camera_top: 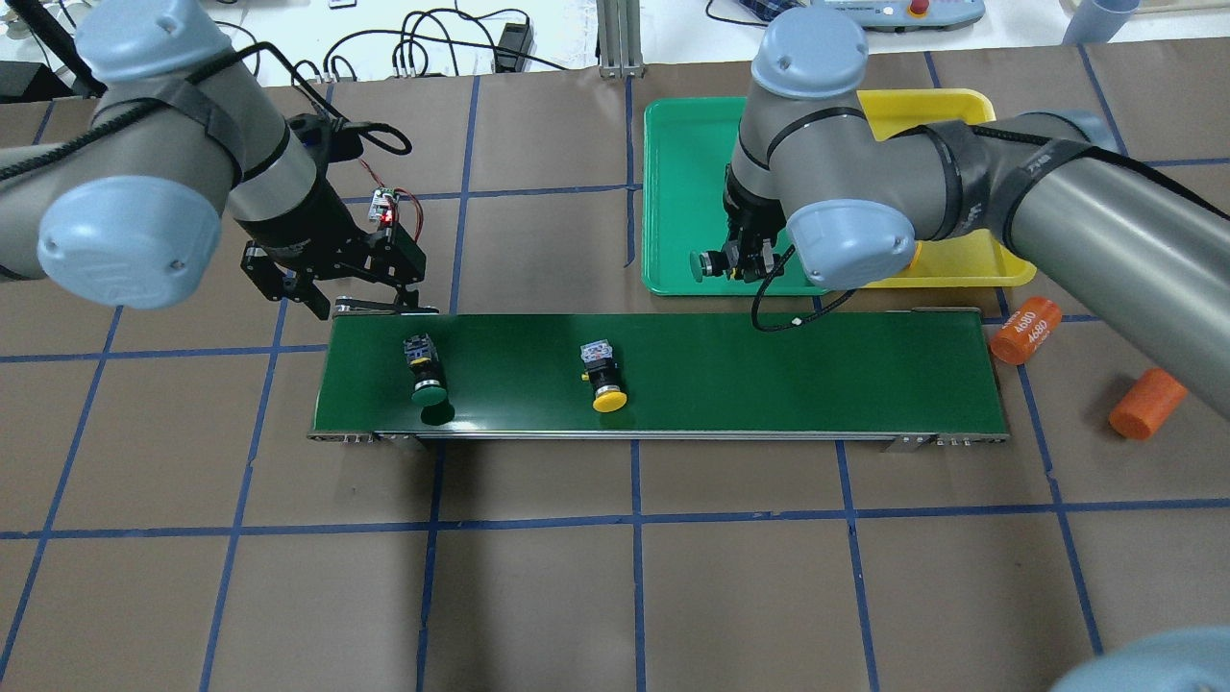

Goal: Sort buttons by color to trays
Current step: 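Carry green-capped button into green tray with right gripper while left gripper lifts away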

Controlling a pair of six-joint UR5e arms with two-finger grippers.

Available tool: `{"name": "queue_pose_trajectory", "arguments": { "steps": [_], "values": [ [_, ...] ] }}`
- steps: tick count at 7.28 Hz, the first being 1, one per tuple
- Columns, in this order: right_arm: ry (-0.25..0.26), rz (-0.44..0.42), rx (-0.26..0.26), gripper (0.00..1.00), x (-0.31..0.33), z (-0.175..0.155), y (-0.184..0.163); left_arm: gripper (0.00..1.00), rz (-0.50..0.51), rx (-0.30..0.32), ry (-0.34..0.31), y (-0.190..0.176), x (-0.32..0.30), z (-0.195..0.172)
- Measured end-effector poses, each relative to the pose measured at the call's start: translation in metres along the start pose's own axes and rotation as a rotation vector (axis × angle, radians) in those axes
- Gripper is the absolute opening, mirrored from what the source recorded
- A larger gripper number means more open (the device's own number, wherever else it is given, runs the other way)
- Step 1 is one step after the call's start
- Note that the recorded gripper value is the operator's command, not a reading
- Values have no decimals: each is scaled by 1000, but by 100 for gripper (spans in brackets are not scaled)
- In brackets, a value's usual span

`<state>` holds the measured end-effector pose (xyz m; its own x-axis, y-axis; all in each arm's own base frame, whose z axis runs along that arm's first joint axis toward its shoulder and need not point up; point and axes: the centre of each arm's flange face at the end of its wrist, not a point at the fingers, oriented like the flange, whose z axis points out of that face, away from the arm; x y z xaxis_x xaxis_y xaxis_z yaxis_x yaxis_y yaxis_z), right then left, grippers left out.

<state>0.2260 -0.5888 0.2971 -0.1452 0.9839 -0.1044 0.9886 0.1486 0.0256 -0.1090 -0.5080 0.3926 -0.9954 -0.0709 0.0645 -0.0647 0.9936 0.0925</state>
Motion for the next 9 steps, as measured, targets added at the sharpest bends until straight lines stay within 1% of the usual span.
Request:
{"name": "queue_pose_trajectory", "arguments": {
  "steps": [1,2,3,4,5,6,7,8,9],
  "values": [
    [-5,2,4,0,-27,11,-17,100,-13,-2,-18,2,0,-25],
    [-4,-1,7,0,-48,24,-29,100,-18,-9,-56,6,-2,-46],
    [5,-4,8,69,-64,42,-37,100,-22,-14,-85,7,-6,-61],
    [8,-2,12,100,-71,58,-43,100,-25,-8,-95,8,-8,-73],
    [-8,-3,19,100,-75,66,-45,100,-25,-4,-98,12,-8,-77],
    [-36,-22,26,100,-78,64,-45,100,-26,-4,-97,15,-5,-76],
    [-53,-68,28,100,-79,58,-47,100,-24,3,-99,19,1,-78],
    [-61,-140,27,100,-78,47,-47,100,-24,21,-99,26,9,-84],
    [-63,-230,28,100,-74,30,-48,100,-25,28,-99,30,14,-86]
  ]
}}
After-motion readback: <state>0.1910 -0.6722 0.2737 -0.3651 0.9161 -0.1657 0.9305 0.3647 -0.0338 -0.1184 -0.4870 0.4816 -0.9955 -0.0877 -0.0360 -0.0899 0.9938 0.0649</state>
